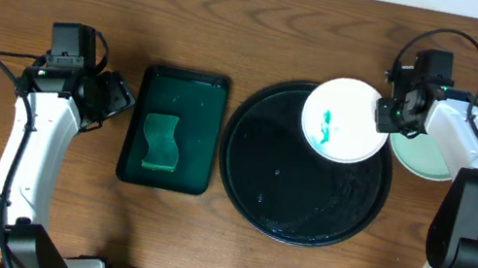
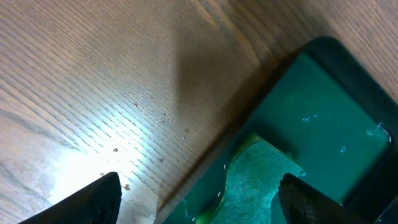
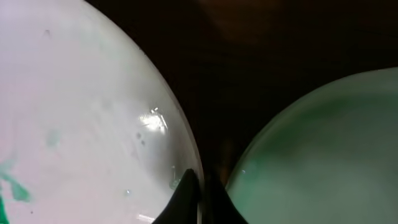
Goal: Clean dirty plates on tray and stack at the side
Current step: 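Grasp the white plate rim and drag it onto the black tray center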
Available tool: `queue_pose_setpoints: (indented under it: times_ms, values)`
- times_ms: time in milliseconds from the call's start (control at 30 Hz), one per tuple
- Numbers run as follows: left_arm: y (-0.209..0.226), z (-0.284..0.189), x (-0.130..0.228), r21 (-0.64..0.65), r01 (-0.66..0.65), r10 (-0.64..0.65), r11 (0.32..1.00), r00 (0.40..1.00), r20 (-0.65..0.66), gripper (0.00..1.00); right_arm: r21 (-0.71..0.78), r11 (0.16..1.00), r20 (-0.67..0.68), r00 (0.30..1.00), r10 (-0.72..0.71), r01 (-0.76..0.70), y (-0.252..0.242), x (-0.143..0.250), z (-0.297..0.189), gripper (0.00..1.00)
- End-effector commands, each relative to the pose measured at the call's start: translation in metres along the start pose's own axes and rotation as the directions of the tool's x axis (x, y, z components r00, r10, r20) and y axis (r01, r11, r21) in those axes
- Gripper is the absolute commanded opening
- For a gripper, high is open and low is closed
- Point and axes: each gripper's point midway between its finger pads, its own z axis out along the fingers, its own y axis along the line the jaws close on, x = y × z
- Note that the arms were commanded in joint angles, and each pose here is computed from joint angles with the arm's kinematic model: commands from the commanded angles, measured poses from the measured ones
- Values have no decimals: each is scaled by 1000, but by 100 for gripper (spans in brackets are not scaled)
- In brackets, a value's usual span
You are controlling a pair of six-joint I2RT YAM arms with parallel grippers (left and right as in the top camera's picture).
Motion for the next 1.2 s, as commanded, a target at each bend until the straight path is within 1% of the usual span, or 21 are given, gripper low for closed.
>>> queue_pose_setpoints:
  times_ms: [0,67,200,300,400,500,633,767,967,1167]
  values:
    - [0,-5,-7,-3,9,-9,1000,1000,23,81,11,1000,27,1000,11,-12,1,-9,-11,1]
    - [0,-5,-7,-3,9,-9,1000,1000,23,81,-7,999,47,998,51,-51,5,-13,-21,1]
    - [0,-5,-7,-3,9,-9,1000,1000,23,81,-125,988,63,993,98,-90,29,-15,-45,1]
    - [0,-5,-7,-3,9,-9,1000,1000,23,81,-183,977,30,993,118,-111,44,-6,-58,1]
    - [0,-5,-7,-3,9,-9,1000,1000,23,81,-209,969,-40,991,127,-132,57,9,-62,1]
    - [0,-5,-7,-3,9,-9,1000,1000,23,81,-209,965,-111,985,135,-156,66,25,-63,1]
    - [0,-5,-7,-3,9,-9,1000,1000,23,81,-206,961,-152,976,156,-186,74,33,-64,1]
    - [0,-5,-7,-3,9,-9,1000,1000,23,81,-202,956,-152,971,185,-213,74,31,-64,1]
    - [0,-5,-7,-3,9,-9,1000,1000,23,81,-202,957,-128,975,184,-207,73,29,-58,1]
    - [0,-5,-7,-3,9,-9,1000,1000,23,81,-176,962,-139,973,185,-208,70,46,-38,1]
